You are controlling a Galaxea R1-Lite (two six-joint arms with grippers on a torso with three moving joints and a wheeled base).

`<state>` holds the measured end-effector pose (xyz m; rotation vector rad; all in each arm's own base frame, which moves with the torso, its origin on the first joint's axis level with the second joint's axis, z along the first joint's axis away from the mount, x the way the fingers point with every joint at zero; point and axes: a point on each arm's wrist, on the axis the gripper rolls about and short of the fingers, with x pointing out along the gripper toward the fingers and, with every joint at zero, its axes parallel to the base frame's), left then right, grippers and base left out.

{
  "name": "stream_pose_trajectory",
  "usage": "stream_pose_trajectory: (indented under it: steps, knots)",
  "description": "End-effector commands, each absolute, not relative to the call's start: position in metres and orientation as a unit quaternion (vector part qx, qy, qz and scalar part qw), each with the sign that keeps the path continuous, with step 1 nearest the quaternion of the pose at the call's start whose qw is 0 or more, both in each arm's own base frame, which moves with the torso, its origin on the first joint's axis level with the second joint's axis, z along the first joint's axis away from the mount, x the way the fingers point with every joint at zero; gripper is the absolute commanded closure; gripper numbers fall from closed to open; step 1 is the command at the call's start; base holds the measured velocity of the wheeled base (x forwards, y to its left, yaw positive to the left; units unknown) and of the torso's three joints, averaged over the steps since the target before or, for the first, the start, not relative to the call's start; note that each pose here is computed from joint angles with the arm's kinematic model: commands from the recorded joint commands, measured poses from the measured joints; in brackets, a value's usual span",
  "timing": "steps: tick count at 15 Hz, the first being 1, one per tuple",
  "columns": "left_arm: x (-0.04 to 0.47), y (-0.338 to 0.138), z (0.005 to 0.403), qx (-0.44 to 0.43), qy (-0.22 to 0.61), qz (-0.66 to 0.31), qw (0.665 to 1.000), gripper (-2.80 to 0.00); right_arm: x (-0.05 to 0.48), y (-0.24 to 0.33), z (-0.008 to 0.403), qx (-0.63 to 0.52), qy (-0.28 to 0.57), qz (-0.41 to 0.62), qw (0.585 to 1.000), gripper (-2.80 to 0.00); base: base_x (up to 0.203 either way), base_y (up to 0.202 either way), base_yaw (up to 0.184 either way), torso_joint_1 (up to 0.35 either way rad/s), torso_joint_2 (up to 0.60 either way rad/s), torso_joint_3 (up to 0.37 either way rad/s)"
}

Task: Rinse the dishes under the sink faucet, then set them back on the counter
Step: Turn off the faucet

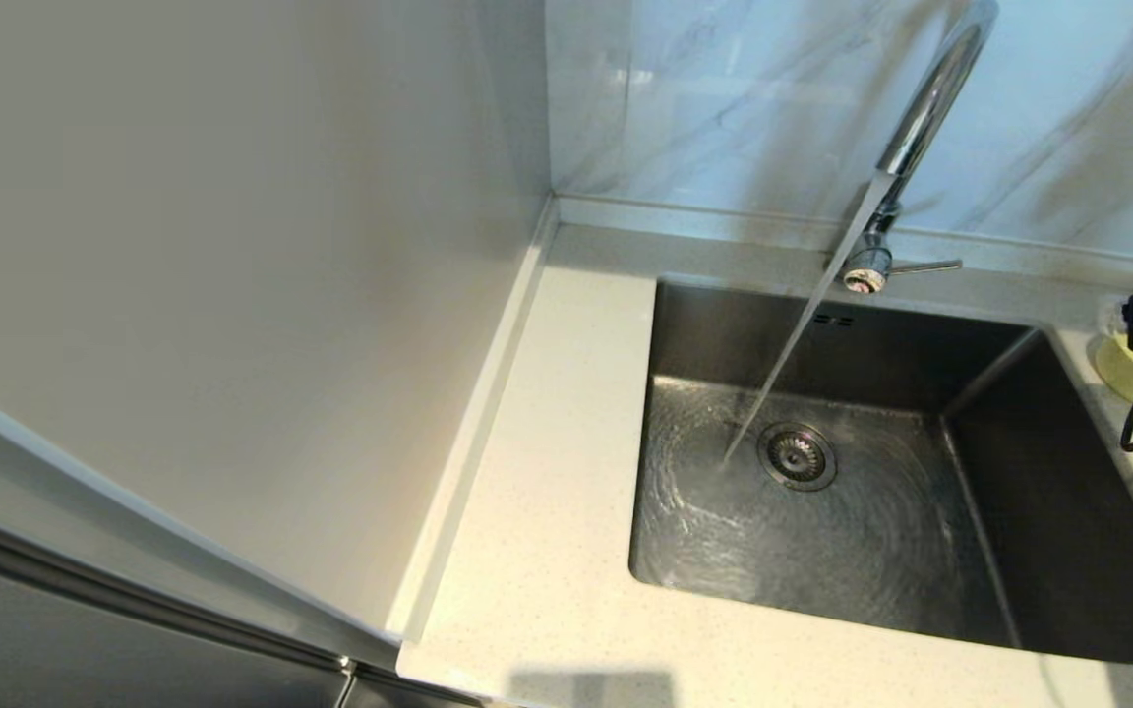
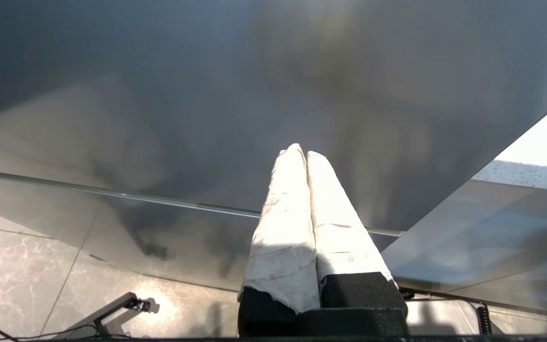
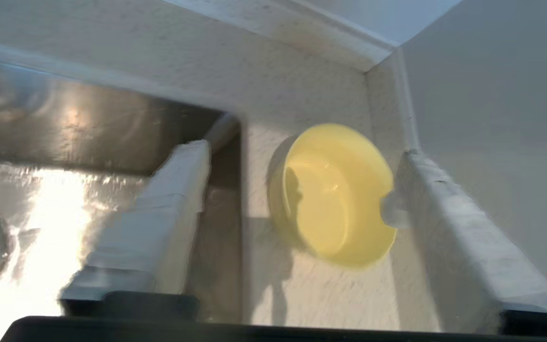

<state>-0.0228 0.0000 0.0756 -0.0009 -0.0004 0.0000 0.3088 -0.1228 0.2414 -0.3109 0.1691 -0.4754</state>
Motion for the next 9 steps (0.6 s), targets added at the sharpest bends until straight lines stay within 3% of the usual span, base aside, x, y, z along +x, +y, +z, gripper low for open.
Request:
stream_pose_trajectory:
  steps: [1, 9]
  knots:
    - [-0.023, 0.000, 0.075, 0.000, 0.000, 0.000, 1.000, 0.00, 0.292, -0.116, 0.249, -0.154, 0.073, -0.235, 0.957, 0.00, 0.000, 0.000, 0.000, 0.000, 0.00, 0.000]
    - [-0.023, 0.000, 0.075, -0.001, 0.000, 0.000, 1.000, 0.00, 0.294, -0.069, 0.235, -0.141, 0.083, -0.157, 0.974, 0.00, 0.000, 0.000, 0.000, 0.000, 0.00, 0.000]
